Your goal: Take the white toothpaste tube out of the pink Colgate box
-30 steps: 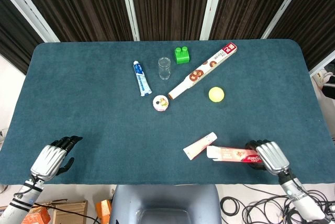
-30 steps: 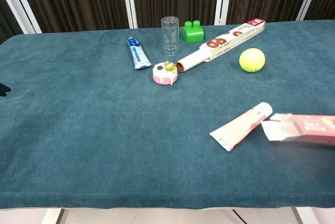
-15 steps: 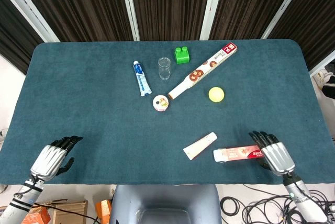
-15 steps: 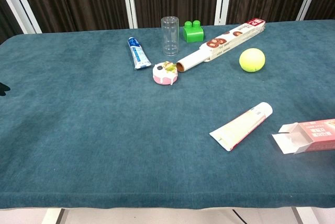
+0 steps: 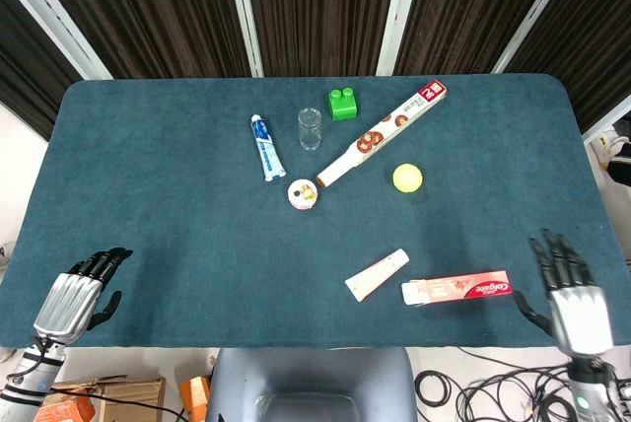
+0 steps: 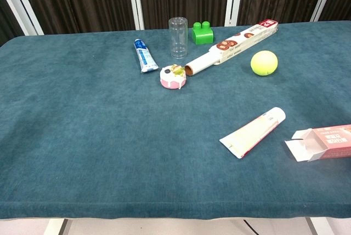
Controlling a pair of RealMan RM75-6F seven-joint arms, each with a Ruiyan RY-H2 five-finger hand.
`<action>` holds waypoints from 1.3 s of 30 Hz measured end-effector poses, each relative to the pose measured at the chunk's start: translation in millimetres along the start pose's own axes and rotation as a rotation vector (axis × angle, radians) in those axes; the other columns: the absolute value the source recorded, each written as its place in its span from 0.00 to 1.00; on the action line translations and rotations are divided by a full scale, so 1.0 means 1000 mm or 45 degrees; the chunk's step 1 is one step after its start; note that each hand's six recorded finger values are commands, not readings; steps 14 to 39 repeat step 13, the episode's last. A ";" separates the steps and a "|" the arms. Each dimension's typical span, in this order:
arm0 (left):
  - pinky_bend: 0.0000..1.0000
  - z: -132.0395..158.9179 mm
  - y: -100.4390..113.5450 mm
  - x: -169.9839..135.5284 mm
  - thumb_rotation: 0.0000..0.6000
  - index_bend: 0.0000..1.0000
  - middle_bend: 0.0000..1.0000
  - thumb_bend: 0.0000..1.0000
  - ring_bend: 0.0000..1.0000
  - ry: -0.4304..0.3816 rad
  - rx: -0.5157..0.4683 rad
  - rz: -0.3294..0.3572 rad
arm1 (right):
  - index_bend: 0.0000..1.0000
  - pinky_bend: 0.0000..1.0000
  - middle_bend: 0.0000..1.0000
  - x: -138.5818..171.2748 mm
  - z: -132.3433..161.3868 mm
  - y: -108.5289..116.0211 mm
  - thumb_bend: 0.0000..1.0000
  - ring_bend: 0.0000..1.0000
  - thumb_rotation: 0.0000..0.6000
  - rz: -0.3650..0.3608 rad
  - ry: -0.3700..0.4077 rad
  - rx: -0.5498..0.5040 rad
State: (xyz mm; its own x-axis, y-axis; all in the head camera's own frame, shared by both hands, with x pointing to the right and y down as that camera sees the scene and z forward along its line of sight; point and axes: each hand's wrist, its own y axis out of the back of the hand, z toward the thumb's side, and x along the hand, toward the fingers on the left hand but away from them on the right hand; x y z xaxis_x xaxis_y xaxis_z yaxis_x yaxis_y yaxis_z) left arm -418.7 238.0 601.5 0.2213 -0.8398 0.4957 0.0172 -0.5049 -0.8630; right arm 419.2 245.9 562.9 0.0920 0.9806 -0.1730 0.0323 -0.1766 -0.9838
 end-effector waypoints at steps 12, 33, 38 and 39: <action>0.36 0.001 0.001 -0.004 1.00 0.18 0.17 0.46 0.19 0.021 0.019 0.007 | 0.01 0.27 0.00 0.010 -0.013 -0.002 0.18 0.04 1.00 0.022 -0.205 -0.023; 0.36 0.001 0.001 -0.004 1.00 0.18 0.17 0.46 0.19 0.018 0.017 0.003 | 0.01 0.27 0.00 0.010 -0.013 -0.002 0.18 0.04 1.00 0.023 -0.206 -0.027; 0.36 0.001 0.001 -0.004 1.00 0.18 0.17 0.46 0.19 0.018 0.017 0.003 | 0.01 0.27 0.00 0.010 -0.013 -0.002 0.18 0.04 1.00 0.023 -0.206 -0.027; 0.36 0.001 0.001 -0.004 1.00 0.18 0.17 0.46 0.19 0.018 0.017 0.003 | 0.01 0.27 0.00 0.010 -0.013 -0.002 0.18 0.04 1.00 0.023 -0.206 -0.027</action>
